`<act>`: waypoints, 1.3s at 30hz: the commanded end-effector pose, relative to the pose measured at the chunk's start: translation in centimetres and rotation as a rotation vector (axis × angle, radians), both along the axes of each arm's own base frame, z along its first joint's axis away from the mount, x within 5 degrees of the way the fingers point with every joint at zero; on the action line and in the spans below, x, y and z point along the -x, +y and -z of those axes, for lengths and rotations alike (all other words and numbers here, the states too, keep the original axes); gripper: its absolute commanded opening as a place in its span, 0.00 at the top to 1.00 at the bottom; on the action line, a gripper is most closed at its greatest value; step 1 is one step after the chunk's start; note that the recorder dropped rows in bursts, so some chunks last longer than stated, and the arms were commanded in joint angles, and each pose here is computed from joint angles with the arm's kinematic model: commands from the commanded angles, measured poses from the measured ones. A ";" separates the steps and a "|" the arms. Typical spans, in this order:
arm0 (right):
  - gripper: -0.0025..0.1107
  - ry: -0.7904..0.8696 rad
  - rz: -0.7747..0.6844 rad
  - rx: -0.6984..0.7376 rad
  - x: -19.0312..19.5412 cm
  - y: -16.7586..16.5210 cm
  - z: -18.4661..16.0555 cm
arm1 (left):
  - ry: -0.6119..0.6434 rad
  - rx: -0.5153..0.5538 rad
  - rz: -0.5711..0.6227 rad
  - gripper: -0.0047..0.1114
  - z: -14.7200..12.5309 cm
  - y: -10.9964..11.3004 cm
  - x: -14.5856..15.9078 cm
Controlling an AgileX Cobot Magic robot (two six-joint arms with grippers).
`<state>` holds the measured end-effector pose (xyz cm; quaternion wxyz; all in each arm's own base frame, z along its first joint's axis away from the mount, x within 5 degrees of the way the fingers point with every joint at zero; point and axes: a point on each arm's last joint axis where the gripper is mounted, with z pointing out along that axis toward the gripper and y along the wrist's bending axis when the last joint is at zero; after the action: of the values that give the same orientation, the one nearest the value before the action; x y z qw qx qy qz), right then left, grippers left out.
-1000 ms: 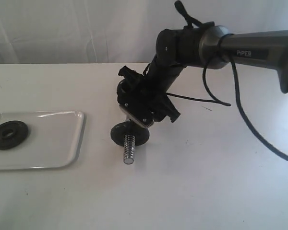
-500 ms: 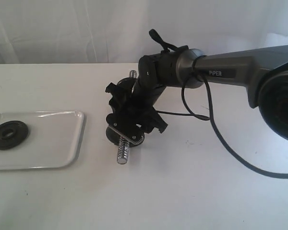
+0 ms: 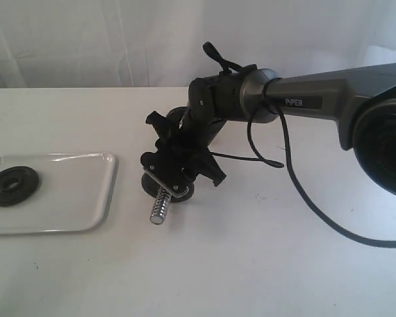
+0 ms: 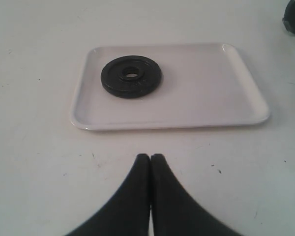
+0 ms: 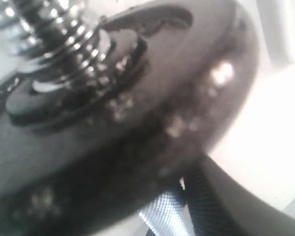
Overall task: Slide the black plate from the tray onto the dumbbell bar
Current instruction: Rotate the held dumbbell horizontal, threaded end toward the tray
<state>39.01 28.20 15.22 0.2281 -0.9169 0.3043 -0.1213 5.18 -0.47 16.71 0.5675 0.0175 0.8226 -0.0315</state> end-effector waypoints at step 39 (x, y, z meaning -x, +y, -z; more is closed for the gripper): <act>0.37 0.263 0.890 -0.254 2.1 0.8 -2.3 | 0.000 -0.003 0.005 0.96 0.1 0.0 0.0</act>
<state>36.79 29.19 16.78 0.2162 -0.6755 0.7032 -0.0494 5.18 -0.47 16.71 0.5675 0.0175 0.8226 -0.0315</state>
